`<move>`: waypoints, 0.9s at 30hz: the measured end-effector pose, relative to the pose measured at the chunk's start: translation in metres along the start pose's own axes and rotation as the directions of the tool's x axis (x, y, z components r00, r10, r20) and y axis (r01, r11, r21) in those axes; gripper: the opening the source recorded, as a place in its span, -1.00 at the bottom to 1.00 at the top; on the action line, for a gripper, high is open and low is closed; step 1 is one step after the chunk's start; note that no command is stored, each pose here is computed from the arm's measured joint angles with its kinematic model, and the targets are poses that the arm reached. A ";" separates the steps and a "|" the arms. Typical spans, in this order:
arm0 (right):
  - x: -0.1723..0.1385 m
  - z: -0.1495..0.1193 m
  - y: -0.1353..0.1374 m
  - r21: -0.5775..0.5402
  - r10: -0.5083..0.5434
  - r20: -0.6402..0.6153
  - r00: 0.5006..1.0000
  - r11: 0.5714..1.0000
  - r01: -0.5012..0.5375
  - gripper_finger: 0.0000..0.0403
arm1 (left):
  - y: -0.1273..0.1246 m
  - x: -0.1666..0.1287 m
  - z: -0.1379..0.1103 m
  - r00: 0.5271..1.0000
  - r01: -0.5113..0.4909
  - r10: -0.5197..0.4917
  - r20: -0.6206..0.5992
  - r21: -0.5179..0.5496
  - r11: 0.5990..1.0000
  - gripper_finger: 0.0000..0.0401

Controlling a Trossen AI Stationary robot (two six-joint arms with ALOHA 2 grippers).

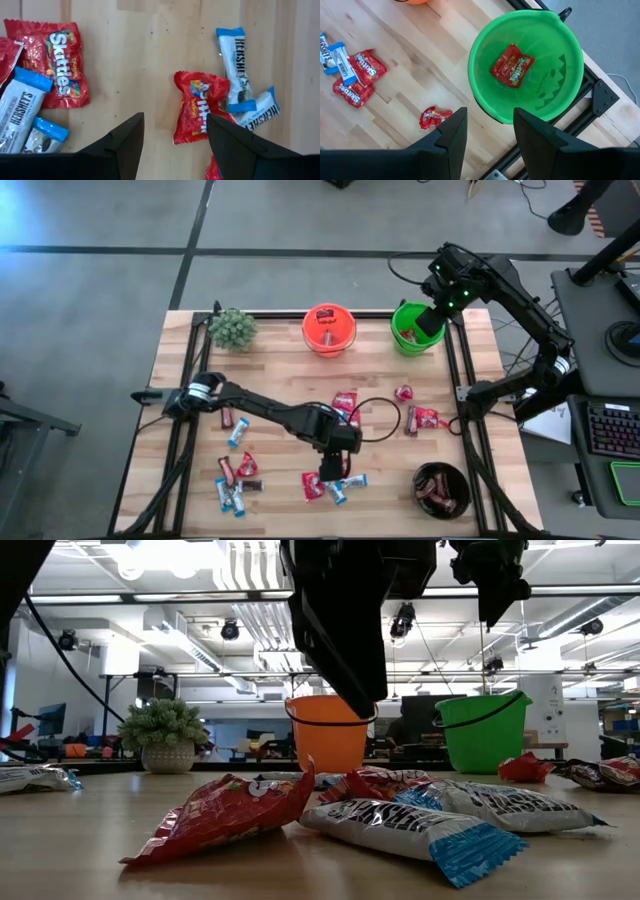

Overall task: Organize candy in baskets
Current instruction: Put the red candy into the green bucket

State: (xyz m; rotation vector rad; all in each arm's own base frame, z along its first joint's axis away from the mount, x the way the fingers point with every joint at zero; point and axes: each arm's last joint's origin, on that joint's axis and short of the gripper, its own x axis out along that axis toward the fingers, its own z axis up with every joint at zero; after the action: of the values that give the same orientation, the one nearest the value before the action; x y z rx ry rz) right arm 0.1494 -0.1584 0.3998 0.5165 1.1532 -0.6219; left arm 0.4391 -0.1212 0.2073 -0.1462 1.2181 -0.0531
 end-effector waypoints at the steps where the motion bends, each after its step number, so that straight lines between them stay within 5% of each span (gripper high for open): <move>1: 0.000 0.000 0.000 0.000 0.000 0.000 1.000 1.000 0.000 -0.25 | -0.001 0.000 0.000 1.000 0.001 -0.001 0.002 -0.003 1.000 -0.02; 27: 0.000 0.000 0.000 0.005 0.001 -0.002 1.000 1.000 -0.001 -0.25 | -0.013 0.051 -0.005 0.994 0.100 -0.101 -0.031 -0.030 0.995 -0.02</move>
State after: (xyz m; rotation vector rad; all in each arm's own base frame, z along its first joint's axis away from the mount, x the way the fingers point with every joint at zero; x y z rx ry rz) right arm 0.1493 -0.1583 0.3998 0.5219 1.1535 -0.6242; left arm 0.4520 -0.1406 0.1603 -0.2321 1.2438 -0.1262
